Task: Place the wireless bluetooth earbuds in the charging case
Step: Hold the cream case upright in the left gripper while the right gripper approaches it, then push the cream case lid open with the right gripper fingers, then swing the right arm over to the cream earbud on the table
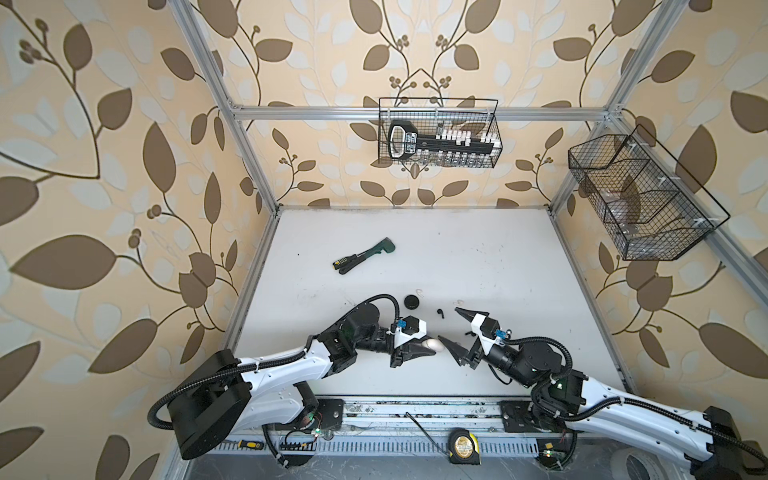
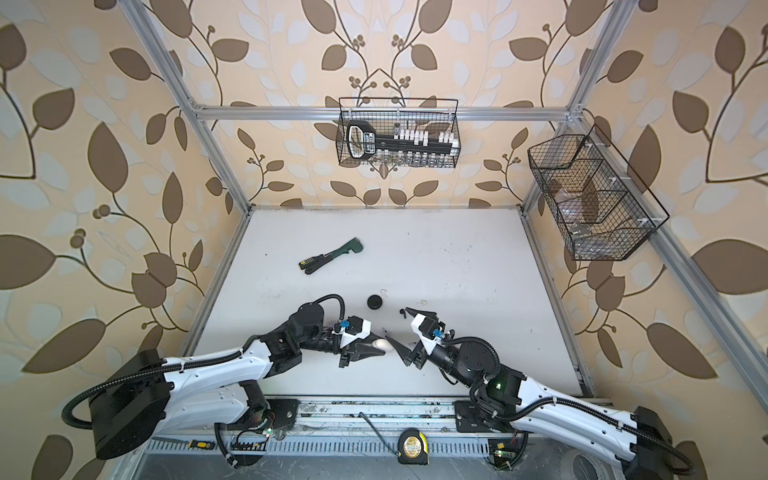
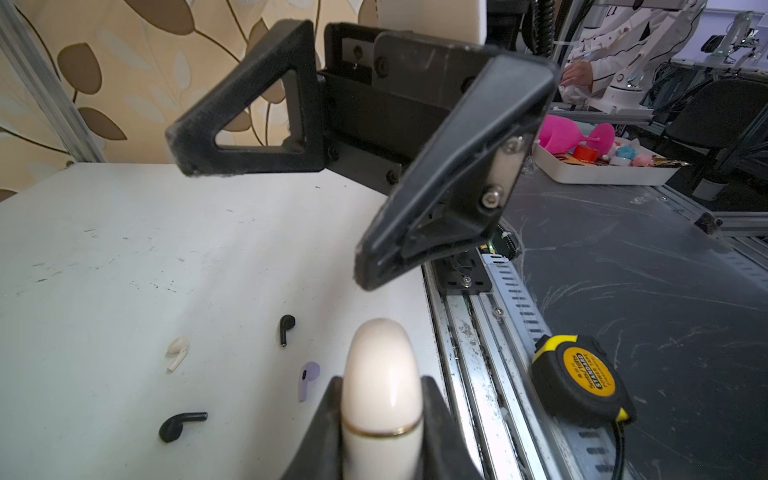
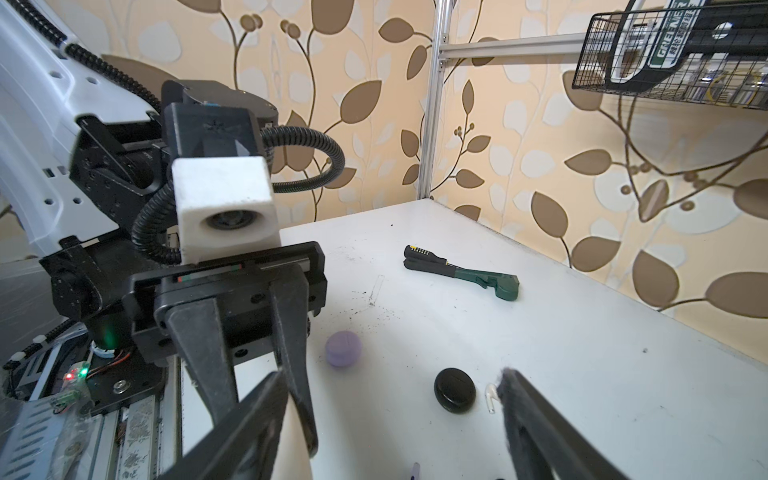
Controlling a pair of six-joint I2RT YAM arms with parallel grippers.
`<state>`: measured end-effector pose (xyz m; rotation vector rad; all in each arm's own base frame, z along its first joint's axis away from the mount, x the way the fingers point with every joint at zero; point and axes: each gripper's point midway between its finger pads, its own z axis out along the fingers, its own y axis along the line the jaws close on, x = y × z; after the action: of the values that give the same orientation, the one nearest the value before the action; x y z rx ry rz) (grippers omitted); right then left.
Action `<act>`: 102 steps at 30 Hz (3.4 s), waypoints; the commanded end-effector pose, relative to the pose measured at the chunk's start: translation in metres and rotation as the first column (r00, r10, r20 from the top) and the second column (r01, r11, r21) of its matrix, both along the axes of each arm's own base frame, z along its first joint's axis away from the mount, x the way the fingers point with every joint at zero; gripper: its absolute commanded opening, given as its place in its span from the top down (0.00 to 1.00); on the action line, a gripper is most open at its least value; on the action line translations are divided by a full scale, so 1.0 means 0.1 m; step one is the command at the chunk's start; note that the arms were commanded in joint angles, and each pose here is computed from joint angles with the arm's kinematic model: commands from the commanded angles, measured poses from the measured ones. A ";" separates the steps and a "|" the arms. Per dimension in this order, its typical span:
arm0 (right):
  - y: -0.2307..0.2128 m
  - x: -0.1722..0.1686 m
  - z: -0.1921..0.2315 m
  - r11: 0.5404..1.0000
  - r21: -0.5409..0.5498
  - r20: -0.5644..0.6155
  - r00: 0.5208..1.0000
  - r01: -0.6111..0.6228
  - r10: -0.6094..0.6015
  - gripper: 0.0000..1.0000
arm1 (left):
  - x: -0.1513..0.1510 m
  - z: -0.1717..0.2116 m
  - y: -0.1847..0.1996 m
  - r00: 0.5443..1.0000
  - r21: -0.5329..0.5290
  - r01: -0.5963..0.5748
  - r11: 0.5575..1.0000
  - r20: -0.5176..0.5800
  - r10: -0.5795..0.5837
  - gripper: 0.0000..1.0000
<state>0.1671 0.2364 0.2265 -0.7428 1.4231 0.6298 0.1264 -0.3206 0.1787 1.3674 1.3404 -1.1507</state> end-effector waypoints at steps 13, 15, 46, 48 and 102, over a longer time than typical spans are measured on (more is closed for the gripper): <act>0.13 -0.10 -0.03 0.995 -0.047 0.043 0.995 -0.089 0.091 0.22 | -0.08 0.26 -0.08 0.995 -0.055 0.078 0.995 0.063 -0.074 1.00; 0.14 -0.10 -0.03 0.994 -0.053 0.045 0.994 -0.094 0.096 0.23 | -0.09 0.26 -0.08 0.995 -0.055 0.082 0.995 0.064 -0.079 1.00; 0.12 -0.01 -0.13 0.997 -0.062 0.029 0.998 -0.046 0.048 0.40 | -0.01 0.33 0.00 0.994 -0.089 -0.007 0.996 0.106 0.017 1.00; 0.09 0.04 -0.12 0.998 -0.055 0.023 1.000 -0.018 0.019 0.43 | -0.02 0.32 0.00 0.994 -0.086 -0.006 0.996 0.105 0.015 1.00; -0.43 0.49 -0.02 0.945 0.073 -0.169 0.938 0.318 -0.303 0.19 | 0.11 0.35 0.07 0.988 -0.285 -0.103 0.953 0.078 0.130 1.00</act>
<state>0.2061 0.2061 0.2093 -0.4875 1.5955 0.5521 0.1400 -0.3149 0.1936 1.1521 1.2161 -1.1175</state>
